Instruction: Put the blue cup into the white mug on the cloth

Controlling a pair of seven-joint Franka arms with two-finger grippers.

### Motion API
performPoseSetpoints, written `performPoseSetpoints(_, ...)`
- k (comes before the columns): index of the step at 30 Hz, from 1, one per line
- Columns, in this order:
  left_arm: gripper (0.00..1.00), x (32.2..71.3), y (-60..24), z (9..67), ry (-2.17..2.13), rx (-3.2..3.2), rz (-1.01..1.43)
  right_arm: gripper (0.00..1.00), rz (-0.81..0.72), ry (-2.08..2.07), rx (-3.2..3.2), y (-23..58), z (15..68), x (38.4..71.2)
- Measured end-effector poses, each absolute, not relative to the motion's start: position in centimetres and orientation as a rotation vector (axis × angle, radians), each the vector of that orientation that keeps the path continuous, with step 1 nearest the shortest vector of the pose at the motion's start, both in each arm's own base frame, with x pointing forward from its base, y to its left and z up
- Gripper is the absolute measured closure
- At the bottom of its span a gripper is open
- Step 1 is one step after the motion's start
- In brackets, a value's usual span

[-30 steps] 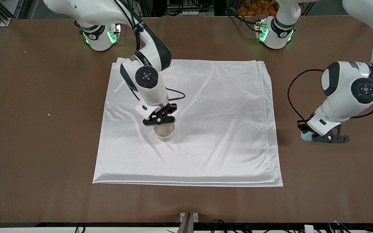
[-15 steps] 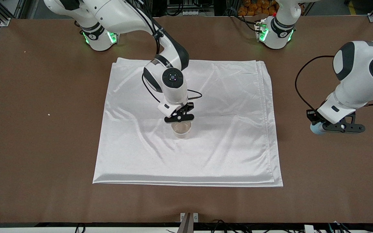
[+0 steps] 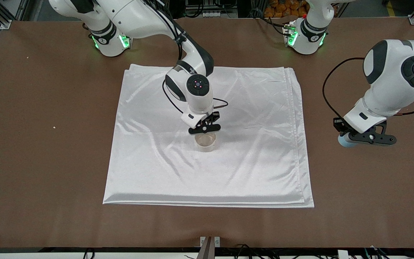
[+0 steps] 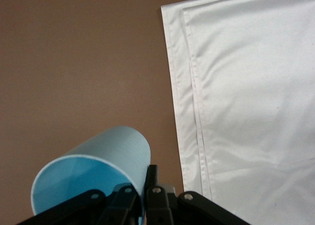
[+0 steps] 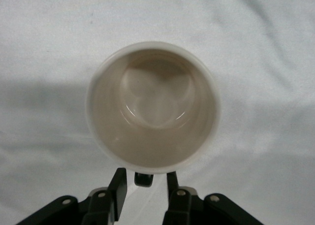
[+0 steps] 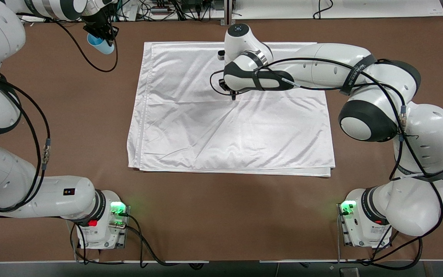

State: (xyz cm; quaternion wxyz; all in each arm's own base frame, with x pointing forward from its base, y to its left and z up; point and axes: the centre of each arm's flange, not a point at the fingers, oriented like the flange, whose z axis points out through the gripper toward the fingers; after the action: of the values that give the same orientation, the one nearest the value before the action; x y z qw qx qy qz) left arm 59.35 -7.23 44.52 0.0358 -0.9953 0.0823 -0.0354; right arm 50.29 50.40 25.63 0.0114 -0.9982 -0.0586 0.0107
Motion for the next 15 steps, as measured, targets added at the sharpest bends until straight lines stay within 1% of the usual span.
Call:
performPoseSetpoints(4, 0.96, 59.4, -7.9, 44.7, 0.269, -3.058, -0.116, 0.44, 0.027, -0.181, -3.111, 50.4, 25.8, 50.4)
performPoseSetpoints(5, 0.96, 59.3, -8.1, 44.8, 0.274, -3.058, -0.118, 0.35, 0.024, -0.180, -3.109, 50.5, 26.0, 50.5)
performPoseSetpoints(7, 0.96, 59.4, -8.5, 44.9, 0.285, -3.058, -0.122, 0.25, 0.018, -0.179, -3.107, 50.5, 26.2, 50.6)
performPoseSetpoints(8, 0.96, 59.4, -8.7, 44.9, 0.290, -3.058, -0.123, 0.25, 0.017, -0.177, -3.107, 50.5, 26.4, 50.7)
performPoseSetpoints(9, 0.96, 59.4, -9.1, 45.0, 0.300, -3.058, -0.126, 0.16, 0.017, -0.176, -3.108, 50.4, 26.7, 50.8)
performPoseSetpoints(10, 0.96, 59.4, -9.4, 45.0, 0.309, -3.058, -0.128, 0.13, 0.020, -0.174, -3.110, 50.4, 27.1, 50.9)
performPoseSetpoints(12, 0.96, 59.5, -10.3, 45.0, 0.331, -3.059, -0.132, 0.04, 0.031, -0.170, -3.118, 50.2, 28.1, 51.1)
performPoseSetpoints(13, 0.96, 59.6, -10.9, 45.0, 0.344, -3.059, -0.132, 0.01, 0.036, -0.168, -3.121, 50.1, 28.8, 51.2)
performPoseSetpoints(15, 0.96, 59.6, -12.1, 44.8, 0.359, -3.062, -0.132, 0.00, 0.042, -0.160, -3.127, 49.7, 30.6, 51.4)
